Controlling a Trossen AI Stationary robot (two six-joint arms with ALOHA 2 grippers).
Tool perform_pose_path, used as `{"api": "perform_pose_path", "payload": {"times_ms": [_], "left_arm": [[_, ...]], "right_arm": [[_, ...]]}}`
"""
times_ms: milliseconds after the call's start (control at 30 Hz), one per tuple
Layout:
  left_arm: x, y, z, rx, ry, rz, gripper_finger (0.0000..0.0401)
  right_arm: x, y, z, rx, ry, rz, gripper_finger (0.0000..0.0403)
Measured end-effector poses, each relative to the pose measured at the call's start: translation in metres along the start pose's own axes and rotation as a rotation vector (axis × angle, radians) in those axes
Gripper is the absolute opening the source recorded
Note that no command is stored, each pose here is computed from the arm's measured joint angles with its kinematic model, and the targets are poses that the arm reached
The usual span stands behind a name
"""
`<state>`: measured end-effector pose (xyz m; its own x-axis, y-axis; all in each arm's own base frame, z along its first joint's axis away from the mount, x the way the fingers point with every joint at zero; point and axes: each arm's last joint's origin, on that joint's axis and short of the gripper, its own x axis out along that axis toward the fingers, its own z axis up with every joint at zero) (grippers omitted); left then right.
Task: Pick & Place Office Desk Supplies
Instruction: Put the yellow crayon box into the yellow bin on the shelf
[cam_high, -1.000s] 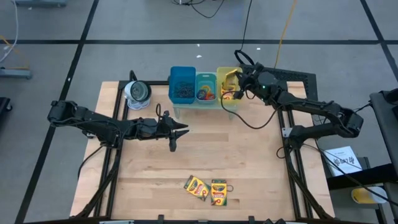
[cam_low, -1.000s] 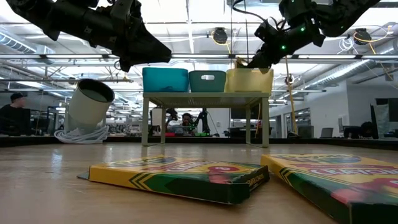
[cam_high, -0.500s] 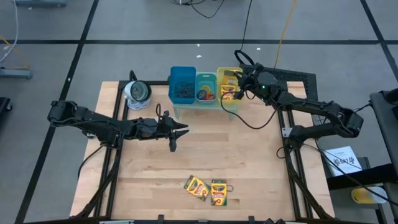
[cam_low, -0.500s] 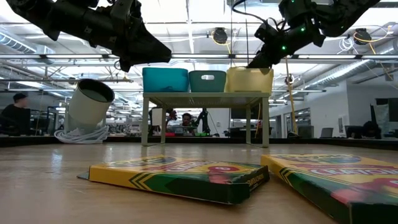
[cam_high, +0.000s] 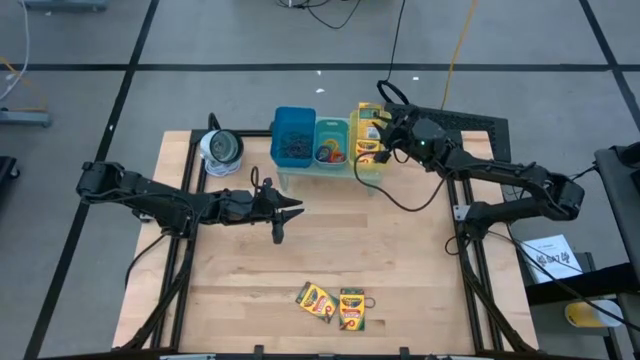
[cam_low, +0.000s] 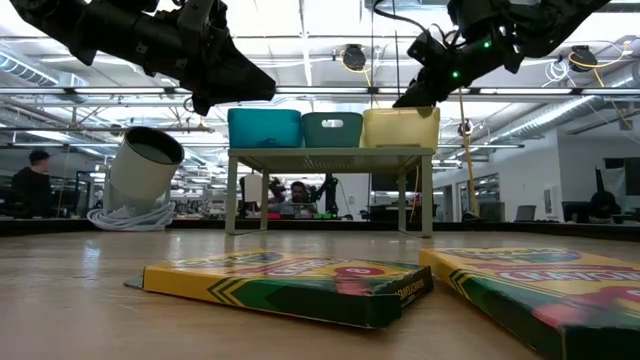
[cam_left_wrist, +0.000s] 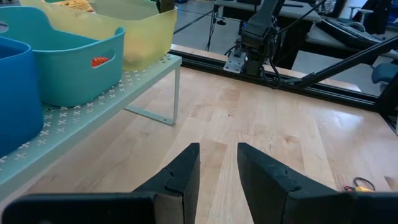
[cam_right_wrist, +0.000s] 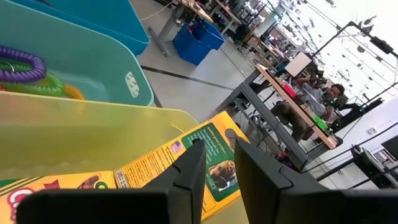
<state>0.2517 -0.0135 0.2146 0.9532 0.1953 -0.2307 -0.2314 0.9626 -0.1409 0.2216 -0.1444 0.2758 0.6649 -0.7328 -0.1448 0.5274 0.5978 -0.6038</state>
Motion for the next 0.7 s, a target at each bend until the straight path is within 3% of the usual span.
{"api": "perform_pose_path", "payload": {"times_ms": [233, 367, 567, 700], "left_arm": [[0.0, 0.0, 0.0, 0.0, 0.0, 0.0, 0.0118], [0.0, 0.0, 0.0, 0.0, 0.0, 0.0, 0.0118], [0.0, 0.0, 0.0, 0.0, -0.001, -0.001, 0.0118], [0.0, 0.0, 0.0, 0.0, 0.0, 0.0, 0.0118]], "right_arm": [[-0.01, -0.009, 0.007, 0.118, -0.04, -0.023, 0.0079], [-0.017, -0.025, 0.026, 0.185, -0.058, 0.074, 0.0079], [-0.009, -0.078, 0.054, 0.269, 0.034, 0.245, 0.0086], [0.011, -0.116, 0.053, 0.317, 0.159, 0.267, 0.0122]]}}
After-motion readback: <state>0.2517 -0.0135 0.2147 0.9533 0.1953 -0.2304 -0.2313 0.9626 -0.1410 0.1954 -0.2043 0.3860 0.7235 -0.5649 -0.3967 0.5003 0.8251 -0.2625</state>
